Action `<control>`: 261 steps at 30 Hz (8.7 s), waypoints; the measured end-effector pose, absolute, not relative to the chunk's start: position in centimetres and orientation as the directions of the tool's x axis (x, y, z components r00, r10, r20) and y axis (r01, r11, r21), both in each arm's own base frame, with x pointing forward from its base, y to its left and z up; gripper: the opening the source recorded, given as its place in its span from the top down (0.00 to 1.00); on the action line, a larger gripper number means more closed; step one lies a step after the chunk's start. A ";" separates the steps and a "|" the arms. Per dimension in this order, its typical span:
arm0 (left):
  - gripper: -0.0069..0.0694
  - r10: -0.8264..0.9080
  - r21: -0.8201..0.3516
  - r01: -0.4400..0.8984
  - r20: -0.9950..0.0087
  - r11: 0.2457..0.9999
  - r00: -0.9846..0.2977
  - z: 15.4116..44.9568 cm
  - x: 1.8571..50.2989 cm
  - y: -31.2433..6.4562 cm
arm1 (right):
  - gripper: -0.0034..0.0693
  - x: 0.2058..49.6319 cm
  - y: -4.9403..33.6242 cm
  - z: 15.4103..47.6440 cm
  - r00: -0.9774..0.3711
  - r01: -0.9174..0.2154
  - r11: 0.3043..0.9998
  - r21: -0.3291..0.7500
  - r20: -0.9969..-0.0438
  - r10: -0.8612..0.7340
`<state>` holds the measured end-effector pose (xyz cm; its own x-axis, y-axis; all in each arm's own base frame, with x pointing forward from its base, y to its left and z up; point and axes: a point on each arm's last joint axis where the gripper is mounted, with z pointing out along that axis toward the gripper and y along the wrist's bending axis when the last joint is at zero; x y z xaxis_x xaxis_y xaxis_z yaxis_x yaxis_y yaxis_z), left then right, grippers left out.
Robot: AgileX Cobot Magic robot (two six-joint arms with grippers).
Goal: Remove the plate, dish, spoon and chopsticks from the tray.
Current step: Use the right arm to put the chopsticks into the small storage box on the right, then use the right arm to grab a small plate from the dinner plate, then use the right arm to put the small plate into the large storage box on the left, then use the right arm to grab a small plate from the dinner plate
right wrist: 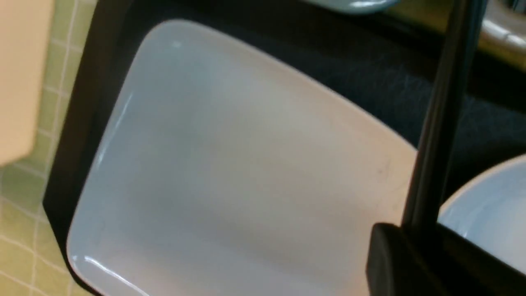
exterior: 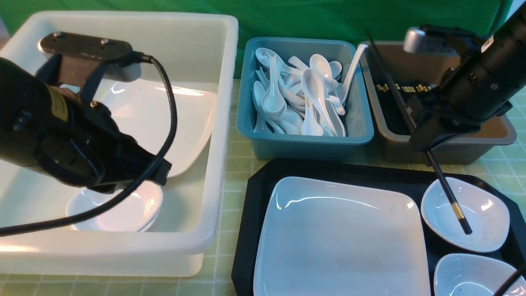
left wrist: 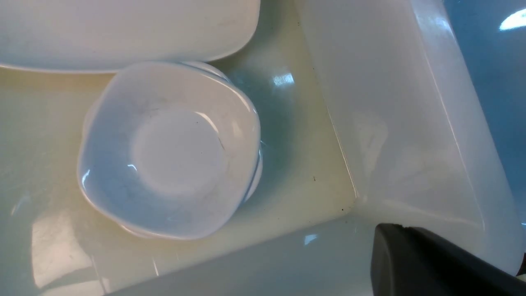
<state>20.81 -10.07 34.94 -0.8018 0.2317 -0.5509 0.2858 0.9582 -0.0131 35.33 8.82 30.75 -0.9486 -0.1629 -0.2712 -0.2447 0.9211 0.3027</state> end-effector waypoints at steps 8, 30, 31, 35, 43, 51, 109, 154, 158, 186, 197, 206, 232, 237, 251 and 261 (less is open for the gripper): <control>0.92 0.232 -0.014 0.285 -0.544 0.958 -0.807 34.9 20.7 -10.1 | 0.89 39.8 4.8 28.6 -0.972 -0.087 0.895 0.438 -0.236 0.021; 0.92 0.233 -0.013 0.284 -0.535 0.959 -0.812 34.9 20.7 -10.0 | 0.89 43.7 -0.4 25.1 -0.925 0.231 0.610 0.758 -0.024 0.380; 0.92 0.231 -0.017 0.284 -0.534 0.959 -0.813 34.8 20.7 -10.0 | 0.89 43.8 -0.4 24.8 -0.921 0.249 0.602 0.759 -0.006 0.389; 0.92 0.228 -0.026 0.285 -0.532 0.958 -0.815 34.8 20.6 -10.1 | 0.89 44.1 -0.4 23.9 -0.910 0.300 0.580 0.757 0.045 0.412; 0.92 0.229 -0.031 0.284 -0.510 0.958 -0.829 34.7 20.4 -10.1 | 0.89 45.1 -0.7 22.2 -0.864 0.395 0.443 0.805 0.162 0.478; 0.92 0.230 -0.030 0.285 -0.509 0.958 -0.830 34.7 20.4 -10.1 | 0.82 45.8 -1.4 22.1 -0.809 0.439 0.398 0.805 0.163 0.564; 0.92 0.253 -0.111 0.374 -0.560 0.921 -0.789 35.1 20.5 -11.2 | 0.19 26.1 7.5 18.7 -0.835 -0.472 0.866 -0.166 -0.230 -0.500; 0.92 0.277 -0.096 0.394 -0.563 0.914 -0.779 35.1 20.5 -11.2 | 0.89 27.9 7.6 20.1 -0.807 -0.444 0.863 -0.240 -0.311 -0.502; 0.92 0.267 -0.108 0.404 -0.594 0.908 -0.759 35.3 20.7 -11.5 | 0.92 26.1 7.4 23.7 -0.811 -0.378 0.908 -0.178 -0.409 -0.418; 0.92 0.029 -0.131 0.206 -0.776 0.970 -0.631 40.1 21.4 -3.1 | 0.92 26.4 25.5 41.8 -0.451 -0.826 0.534 0.181 -0.780 -0.434; 0.92 -0.271 -0.219 -0.162 -0.730 0.962 -0.627 39.6 18.1 2.8 | 0.92 29.1 40.5 35.5 -0.341 -0.926 0.335 0.175 -0.768 -0.543; 0.92 -0.286 -0.260 -0.142 -0.687 0.955 -0.667 37.8 17.4 2.2 | 0.91 29.6 45.3 25.7 -0.302 -0.942 0.322 0.094 -0.654 -0.694; 0.92 0.170 -0.260 0.510 -0.741 0.820 -0.650 38.7 14.4 -6.9 | 0.94 29.0 30.3 45.2 -0.383 -0.763 0.643 -0.057 -0.762 -0.522; 0.92 0.341 -0.278 0.721 -0.736 0.635 -0.584 37.9 12.6 -11.3 | 0.94 25.9 22.1 45.6 -0.456 -0.720 0.689 -0.083 -0.693 -0.559; 0.92 0.615 -0.249 0.851 -0.601 0.463 -0.511 30.0 14.7 -22.7 | 0.40 17.3 6.6 27.0 -0.900 -0.392 0.920 0.029 -0.221 -0.376; 0.92 0.645 -0.180 0.858 -0.589 0.482 -0.486 28.0 16.2 -23.7 | 0.14 14.8 8.5 20.6 -0.842 -0.498 0.866 0.047 -0.265 -0.470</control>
